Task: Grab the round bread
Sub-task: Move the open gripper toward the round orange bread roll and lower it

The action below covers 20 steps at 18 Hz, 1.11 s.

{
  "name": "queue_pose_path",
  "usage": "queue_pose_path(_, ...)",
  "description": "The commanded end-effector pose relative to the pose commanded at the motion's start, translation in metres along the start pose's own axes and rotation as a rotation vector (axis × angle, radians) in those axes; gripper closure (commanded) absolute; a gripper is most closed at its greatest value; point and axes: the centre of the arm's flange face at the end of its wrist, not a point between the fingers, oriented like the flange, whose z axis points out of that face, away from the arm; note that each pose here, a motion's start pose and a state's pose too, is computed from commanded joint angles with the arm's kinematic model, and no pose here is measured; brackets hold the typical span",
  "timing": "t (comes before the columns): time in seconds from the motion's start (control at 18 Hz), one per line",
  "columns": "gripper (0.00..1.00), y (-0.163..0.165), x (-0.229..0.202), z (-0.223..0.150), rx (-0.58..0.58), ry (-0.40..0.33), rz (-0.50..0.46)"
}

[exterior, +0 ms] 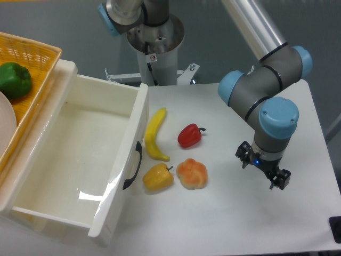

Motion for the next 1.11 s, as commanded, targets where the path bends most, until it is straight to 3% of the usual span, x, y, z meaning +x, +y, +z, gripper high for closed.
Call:
queue_pose_path(0.89, 0.0, -0.02, 0.025, 0.02, -0.032, 0.038, 0.041)
queue_pose_path(1.11, 0.0, -0.026, 0.036, 0.031, -0.051, 0.058, -0.002)
